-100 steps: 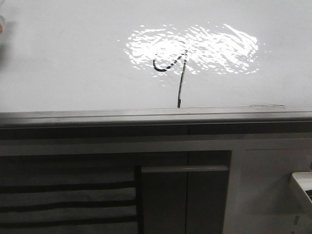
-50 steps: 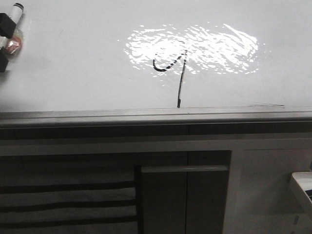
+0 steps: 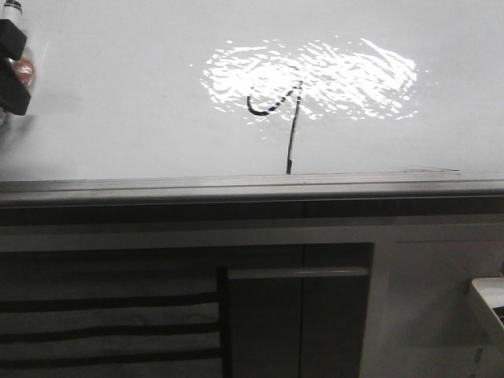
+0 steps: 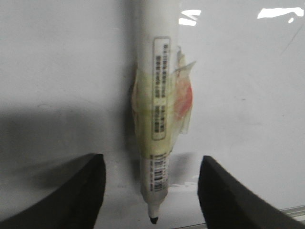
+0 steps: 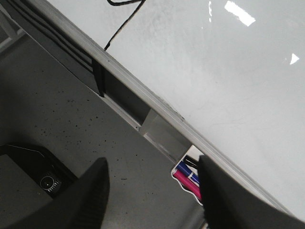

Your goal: Write number 9 on whiteboard

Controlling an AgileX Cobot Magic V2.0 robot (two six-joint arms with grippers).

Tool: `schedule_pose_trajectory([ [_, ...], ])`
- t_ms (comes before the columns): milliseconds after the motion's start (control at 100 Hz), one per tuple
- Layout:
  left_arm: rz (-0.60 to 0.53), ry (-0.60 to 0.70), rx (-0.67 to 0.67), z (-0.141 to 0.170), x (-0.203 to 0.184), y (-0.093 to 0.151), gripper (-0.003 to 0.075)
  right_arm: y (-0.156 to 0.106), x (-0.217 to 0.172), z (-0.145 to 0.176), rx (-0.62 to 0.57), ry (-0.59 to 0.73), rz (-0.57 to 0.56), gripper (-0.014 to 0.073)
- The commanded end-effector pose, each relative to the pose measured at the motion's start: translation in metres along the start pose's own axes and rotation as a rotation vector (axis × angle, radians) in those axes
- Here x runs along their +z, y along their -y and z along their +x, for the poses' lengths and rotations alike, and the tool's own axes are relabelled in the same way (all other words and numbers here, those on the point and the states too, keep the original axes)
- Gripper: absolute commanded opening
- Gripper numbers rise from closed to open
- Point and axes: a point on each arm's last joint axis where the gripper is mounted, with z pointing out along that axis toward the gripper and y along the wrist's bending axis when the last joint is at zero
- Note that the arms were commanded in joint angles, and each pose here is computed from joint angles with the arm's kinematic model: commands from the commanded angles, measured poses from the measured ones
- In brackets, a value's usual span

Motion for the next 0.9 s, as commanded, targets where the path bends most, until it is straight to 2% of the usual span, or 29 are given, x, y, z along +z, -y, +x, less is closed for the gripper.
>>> schedule_pose_trajectory([
  [0, 0.001, 0.125, 0.04, -0.019, -0.02, 0.0, 0.0463, 0.002, -0.011, -0.007, 0.033, 0.065, 0.033, 0.0363],
  [260, -0.041, 0.259, 0.114, -0.021, -0.097, -0.007, 0.0458, -0.002, -0.028, 0.009, 0.29, 0.119, 0.111, 0.0363],
  [340, -0.063, 0.246, 0.154, -0.009, -0.117, -0.011, 0.0458, -0.006, -0.025, 0.022, 0.356, 0.178, 0.139, 0.0363],
  [470, -0.07, 0.225, 0.147, 0.02, -0.128, -0.016, 0.0459, -0.015, -0.006, 0.049, 0.385, 0.25, 0.172, 0.0363],
  [640, -0.044, 0.301, 0.148, 0.059, -0.134, -0.021, 0.0458, -0.029, 0.01, 0.083, 0.393, 0.343, 0.216, 0.0358],
  [710, -0.033, 0.337, 0.15, 0.07, -0.134, -0.022, 0.0458, -0.033, 0.014, 0.092, 0.393, 0.379, 0.231, 0.0312],
  [770, -0.024, 0.364, 0.153, 0.077, -0.134, -0.022, 0.0445, -0.035, 0.015, 0.098, 0.394, 0.415, 0.242, 0.0237],
  [890, -0.012, 0.402, 0.156, 0.08, -0.133, -0.021, 0.0323, -0.038, 0.015, 0.105, 0.389, 0.48, 0.269, 0.0069],
])
